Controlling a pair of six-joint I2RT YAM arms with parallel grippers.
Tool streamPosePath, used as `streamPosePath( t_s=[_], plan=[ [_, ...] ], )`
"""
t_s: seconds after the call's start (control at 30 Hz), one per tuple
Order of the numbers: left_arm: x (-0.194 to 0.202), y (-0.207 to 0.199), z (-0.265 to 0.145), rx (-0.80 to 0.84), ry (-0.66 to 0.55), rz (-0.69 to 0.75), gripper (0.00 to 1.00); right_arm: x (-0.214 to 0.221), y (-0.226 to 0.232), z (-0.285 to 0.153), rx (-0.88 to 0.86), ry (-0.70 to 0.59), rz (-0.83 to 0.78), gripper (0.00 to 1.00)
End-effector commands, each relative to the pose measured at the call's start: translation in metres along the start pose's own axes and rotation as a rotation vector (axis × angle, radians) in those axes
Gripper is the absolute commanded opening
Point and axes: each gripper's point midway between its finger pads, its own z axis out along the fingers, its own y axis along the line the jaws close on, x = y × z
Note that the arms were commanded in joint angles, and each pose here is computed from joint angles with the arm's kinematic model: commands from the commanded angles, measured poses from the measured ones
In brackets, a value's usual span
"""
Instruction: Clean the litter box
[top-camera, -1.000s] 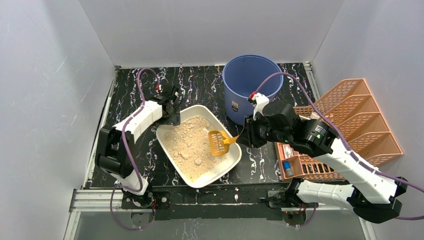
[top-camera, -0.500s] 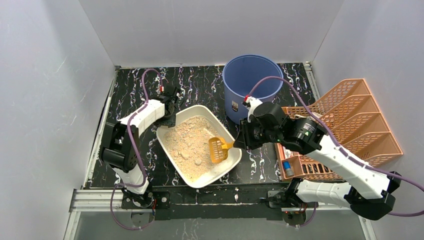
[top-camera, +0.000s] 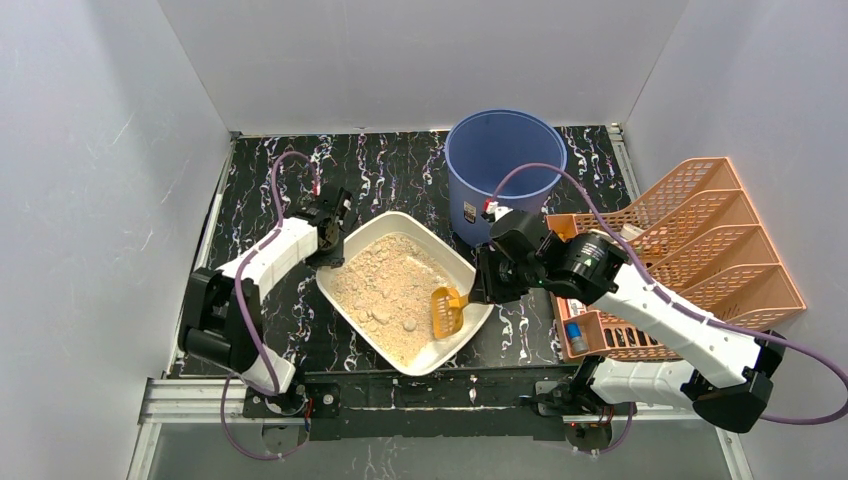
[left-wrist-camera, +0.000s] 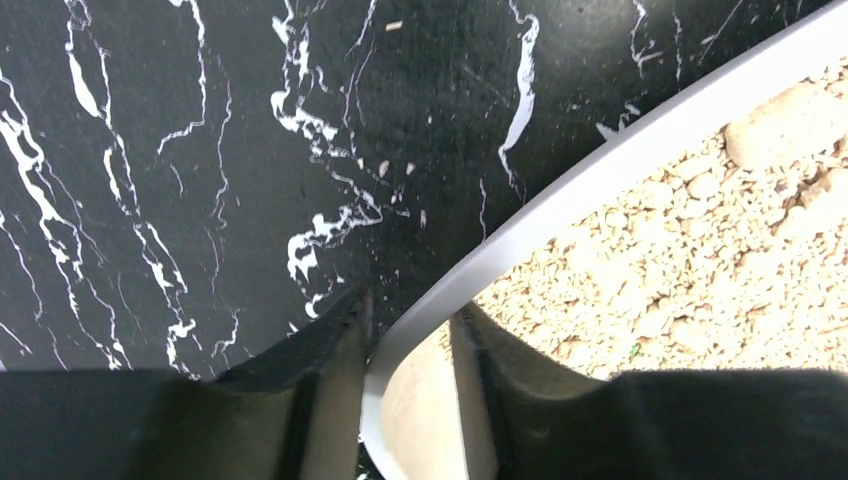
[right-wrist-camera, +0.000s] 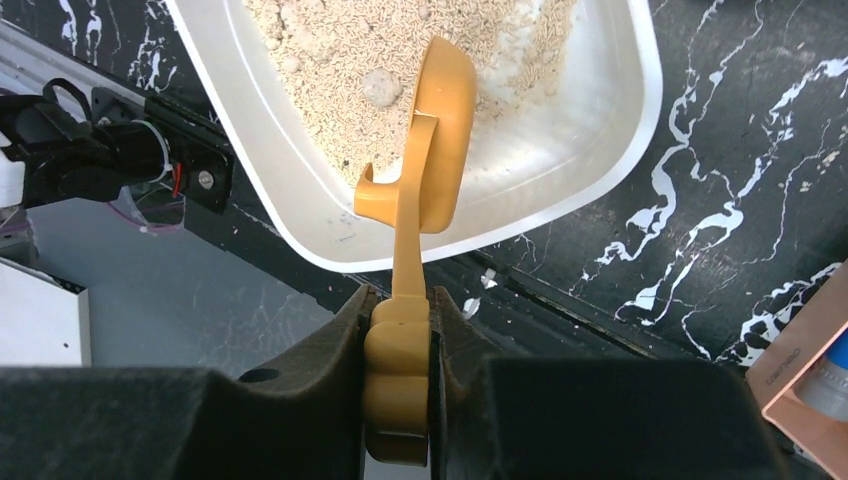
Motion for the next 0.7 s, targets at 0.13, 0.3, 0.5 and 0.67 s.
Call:
streamPosePath(
  t_s=[0.13, 0.3, 0.5, 0.67],
  plan=[
    [0.032, -0.007, -0.020, 0.102, 0.029, -0.040, 0.23, 0.013, -0.001, 0.008, -0.001, 0.032, 0.115, 0.01],
    [0.036, -0.010, -0.016, 0.104, 0.043, -0.040, 0.22, 0.022, -0.006, 0.013, 0.008, 0.050, 0.156, 0.01],
    [0.040, -0.005, -0.007, 0.062, 0.059, -0.018, 0.36, 0.029, -0.009, 0.016, -0.006, 0.042, 0.206, 0.01],
    [0.038, -0.007, -0.002, 0.057, 0.067, -0.011, 0.30, 0.036, -0.008, 0.021, -0.048, 0.035, 0.254, 0.01]
  ],
)
